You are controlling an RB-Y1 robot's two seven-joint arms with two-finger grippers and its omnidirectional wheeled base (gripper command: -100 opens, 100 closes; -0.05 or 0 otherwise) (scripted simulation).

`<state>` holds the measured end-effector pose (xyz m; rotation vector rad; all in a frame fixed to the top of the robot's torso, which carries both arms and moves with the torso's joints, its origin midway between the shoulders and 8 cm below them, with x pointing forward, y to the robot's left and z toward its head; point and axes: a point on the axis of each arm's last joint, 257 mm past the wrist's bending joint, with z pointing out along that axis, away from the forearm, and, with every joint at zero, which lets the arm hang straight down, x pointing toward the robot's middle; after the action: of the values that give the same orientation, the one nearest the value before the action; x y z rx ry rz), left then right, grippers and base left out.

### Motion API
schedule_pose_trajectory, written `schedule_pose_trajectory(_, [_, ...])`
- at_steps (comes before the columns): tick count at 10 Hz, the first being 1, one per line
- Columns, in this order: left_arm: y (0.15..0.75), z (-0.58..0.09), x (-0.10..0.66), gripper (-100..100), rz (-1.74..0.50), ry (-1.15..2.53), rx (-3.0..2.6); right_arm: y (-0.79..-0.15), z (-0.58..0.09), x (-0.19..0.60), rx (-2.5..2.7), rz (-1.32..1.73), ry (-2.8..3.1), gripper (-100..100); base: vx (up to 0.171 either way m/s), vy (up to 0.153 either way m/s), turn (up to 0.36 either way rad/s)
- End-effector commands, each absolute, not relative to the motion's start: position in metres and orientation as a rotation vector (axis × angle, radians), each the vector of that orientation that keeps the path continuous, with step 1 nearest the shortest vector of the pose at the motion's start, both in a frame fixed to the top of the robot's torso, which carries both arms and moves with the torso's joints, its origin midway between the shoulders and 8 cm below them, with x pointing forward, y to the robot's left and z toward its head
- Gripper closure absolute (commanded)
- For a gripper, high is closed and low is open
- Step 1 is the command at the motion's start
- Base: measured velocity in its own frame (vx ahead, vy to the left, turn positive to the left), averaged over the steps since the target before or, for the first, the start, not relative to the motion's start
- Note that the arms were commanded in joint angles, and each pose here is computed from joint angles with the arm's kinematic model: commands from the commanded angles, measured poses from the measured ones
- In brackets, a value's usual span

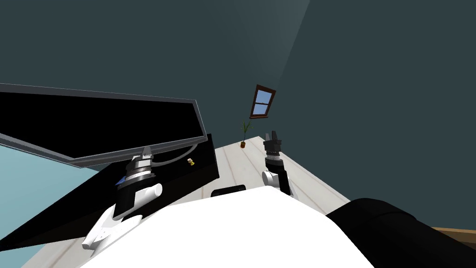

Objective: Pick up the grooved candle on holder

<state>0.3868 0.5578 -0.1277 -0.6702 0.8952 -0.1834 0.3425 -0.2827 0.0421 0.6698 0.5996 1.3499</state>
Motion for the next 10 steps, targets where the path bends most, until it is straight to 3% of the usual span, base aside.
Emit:
schedule_pose_trajectory(1, [0.582, -0.136, 0.375, -100, -0.105, 0.895, -0.692, -0.283, 0.042, 0.342, 0.670, 1.350, 0.600, 0, -0.008, -0.043, -0.264])
schedule_pose_trajectory(10, [0.643, -0.200, 0.337, -100, 0.096, 0.952, -0.823, -0.283, 0.042, 0.342, 0.670, 1.350, 0.600, 0, 0.009, -0.018, -0.131])
